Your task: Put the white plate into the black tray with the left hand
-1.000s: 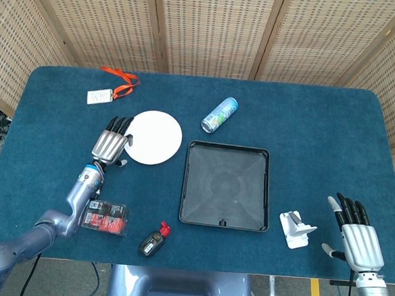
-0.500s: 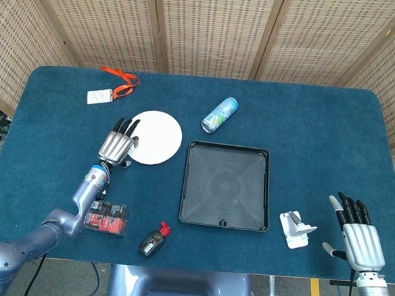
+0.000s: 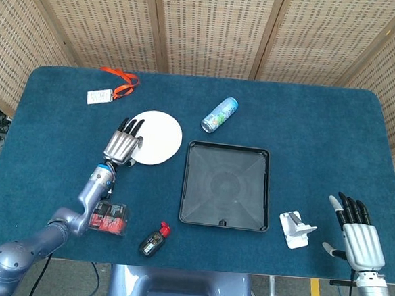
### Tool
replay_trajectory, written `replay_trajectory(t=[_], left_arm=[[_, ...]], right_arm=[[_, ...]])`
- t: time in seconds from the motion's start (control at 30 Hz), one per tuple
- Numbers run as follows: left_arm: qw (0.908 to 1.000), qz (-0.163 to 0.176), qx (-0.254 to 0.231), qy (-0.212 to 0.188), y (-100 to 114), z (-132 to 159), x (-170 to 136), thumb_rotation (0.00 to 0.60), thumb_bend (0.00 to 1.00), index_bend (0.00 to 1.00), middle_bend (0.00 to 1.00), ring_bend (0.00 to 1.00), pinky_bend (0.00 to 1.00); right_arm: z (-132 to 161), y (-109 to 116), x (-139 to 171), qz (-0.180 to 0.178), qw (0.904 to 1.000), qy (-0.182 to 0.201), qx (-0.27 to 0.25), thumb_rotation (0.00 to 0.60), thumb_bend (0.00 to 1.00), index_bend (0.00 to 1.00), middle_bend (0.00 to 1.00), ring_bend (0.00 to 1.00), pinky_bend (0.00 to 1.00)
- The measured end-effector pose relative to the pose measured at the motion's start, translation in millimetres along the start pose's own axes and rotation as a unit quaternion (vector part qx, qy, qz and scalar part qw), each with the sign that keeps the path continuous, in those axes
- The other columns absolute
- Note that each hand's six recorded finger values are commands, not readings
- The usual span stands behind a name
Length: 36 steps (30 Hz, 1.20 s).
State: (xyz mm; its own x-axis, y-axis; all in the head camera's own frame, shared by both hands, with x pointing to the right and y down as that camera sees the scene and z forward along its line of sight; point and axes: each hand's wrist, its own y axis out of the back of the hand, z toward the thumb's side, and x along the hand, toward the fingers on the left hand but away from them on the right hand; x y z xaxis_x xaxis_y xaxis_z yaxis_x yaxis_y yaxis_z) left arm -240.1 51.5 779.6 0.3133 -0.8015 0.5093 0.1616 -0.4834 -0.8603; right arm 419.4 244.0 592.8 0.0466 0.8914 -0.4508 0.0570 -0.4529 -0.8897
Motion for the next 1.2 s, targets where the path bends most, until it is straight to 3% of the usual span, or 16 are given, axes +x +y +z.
replay_trajectory(t=[0.1,0.4,0.5,0.67,0.83,1.07,1.2], left_arm=[[1.0000,-0.003,-0.001,-0.002,-1,2,1,0.600,0.27,0.50,0.00,0.00,0.00],[1.0000,-0.001,0.007,-0.006,-1,9,4,0.600,0.28,0.49,0.00,0.00,0.00],[0.9999,-0.001,0.010,-0.008,-1,12,5,0.600,0.33,0.52,0.00,0.00,0.00],[0.9998,0.004,0.013,-0.011,0,16,5,0.600,0.48,0.63,0.00,0.00,0.00],[0.9997,0.015,0.013,-0.011,3,18,5,0.600,0.51,0.77,0.00,0.00,0.00],[0.9981,0.061,0.001,-0.010,19,18,3,0.600,0.51,0.81,0.00,0.00,0.00],[0.9944,0.105,-0.003,-0.014,37,17,0,0.600,0.50,0.82,0.00,0.00,0.00]], right_arm=[[0,0,0,0.000,1.0000,0.000,0.000,0.600,0.16,0.02,0.00,0.00,0.00],[1,0,0,0.001,1.0000,0.002,0.000,0.600,0.16,0.02,0.00,0.00,0.00],[1,-1,0,0.001,1.0000,0.002,-0.001,0.600,0.16,0.02,0.00,0.00,0.00],[1,0,0,0.001,1.0000,0.003,-0.001,0.600,0.16,0.03,0.00,0.00,0.00],[2,1,1,-0.001,1.0000,0.005,-0.002,0.600,0.16,0.03,0.00,0.00,0.00],[2,1,1,-0.004,1.0000,0.006,-0.003,0.600,0.17,0.03,0.00,0.00,0.00],[3,2,1,-0.006,1.0000,0.006,-0.002,0.600,0.16,0.03,0.00,0.00,0.00]])
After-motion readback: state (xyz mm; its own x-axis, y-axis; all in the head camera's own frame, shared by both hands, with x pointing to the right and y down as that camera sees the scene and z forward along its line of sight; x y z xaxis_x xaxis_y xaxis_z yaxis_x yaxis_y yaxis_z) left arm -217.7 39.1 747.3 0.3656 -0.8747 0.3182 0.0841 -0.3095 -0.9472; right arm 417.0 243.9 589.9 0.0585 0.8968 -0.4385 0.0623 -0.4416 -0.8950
